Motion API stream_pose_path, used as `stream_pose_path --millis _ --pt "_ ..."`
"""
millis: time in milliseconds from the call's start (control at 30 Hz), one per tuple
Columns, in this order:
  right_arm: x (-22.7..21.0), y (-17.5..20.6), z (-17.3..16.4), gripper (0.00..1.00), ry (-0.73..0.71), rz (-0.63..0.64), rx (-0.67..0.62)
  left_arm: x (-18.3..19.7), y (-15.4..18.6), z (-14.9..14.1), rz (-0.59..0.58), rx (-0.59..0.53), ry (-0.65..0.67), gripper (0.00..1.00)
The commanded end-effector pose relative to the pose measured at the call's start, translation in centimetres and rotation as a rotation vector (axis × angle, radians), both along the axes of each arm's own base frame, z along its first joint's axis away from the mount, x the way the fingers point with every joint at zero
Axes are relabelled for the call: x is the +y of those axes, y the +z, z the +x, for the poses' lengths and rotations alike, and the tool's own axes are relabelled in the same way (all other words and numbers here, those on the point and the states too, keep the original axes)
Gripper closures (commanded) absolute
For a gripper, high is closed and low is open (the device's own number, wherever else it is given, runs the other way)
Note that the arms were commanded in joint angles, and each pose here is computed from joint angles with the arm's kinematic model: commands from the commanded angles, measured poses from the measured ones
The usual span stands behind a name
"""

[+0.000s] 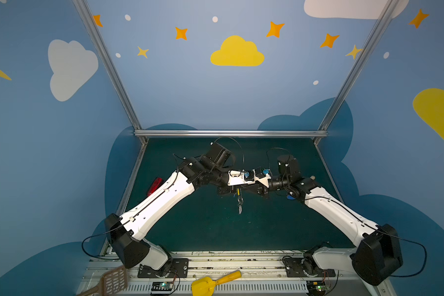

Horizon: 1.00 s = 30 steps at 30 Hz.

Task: Attach keys to a key ring
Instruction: Insert the key into the keyring.

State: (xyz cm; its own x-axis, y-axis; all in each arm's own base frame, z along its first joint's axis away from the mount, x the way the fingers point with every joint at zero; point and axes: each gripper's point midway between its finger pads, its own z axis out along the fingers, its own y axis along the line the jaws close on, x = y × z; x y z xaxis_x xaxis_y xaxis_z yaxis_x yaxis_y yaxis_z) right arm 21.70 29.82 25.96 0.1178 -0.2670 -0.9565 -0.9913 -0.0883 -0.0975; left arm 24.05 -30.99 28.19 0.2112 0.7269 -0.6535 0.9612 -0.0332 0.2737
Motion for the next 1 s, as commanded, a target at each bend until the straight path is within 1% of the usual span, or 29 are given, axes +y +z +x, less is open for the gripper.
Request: stream_pose_path --millis 0,133,300,433,600,700,833,967 --pt "0.0 1.1 -1.1 0.8 0.046 0.037 -0.003 0.4 -1.2 0.0 0.065 0.01 0.005 0.96" --pt "-0.2 1.3 -1.2 0.79 0.039 0.036 -0.012 0.5 -1.4 0.1 0.074 0.007 0.009 0.97" --pt "-0.2 1.9 -1.3 0.83 0.039 0.048 0.001 0.3 -1.6 0.0 0.077 0.008 0.007 0.96" --pt "0.0 2.0 -0.9 0.81 0.024 0.058 0.01 0.2 -1.6 0.0 0.074 0.004 0.007 0.96" --pt "-0.3 1.6 -0.4 0.81 -0.02 0.055 0.051 0.0 -0.8 -0.1 0.021 -0.01 0.01 0.96" --pt "-0.4 1.5 -0.8 0.8 0.002 0.079 0.039 0.1 -0.5 -0.1 -0.011 -0.004 0.021 0.96" --pt "-0.4 1.5 -1.2 0.79 0.016 0.088 0.038 0.3 -0.6 0.0 -0.01 0.004 0.03 0.96" --pt "-0.3 1.7 -1.0 0.8 0.009 0.09 0.034 0.2 -0.4 -0.1 -0.022 0.01 0.025 0.96"
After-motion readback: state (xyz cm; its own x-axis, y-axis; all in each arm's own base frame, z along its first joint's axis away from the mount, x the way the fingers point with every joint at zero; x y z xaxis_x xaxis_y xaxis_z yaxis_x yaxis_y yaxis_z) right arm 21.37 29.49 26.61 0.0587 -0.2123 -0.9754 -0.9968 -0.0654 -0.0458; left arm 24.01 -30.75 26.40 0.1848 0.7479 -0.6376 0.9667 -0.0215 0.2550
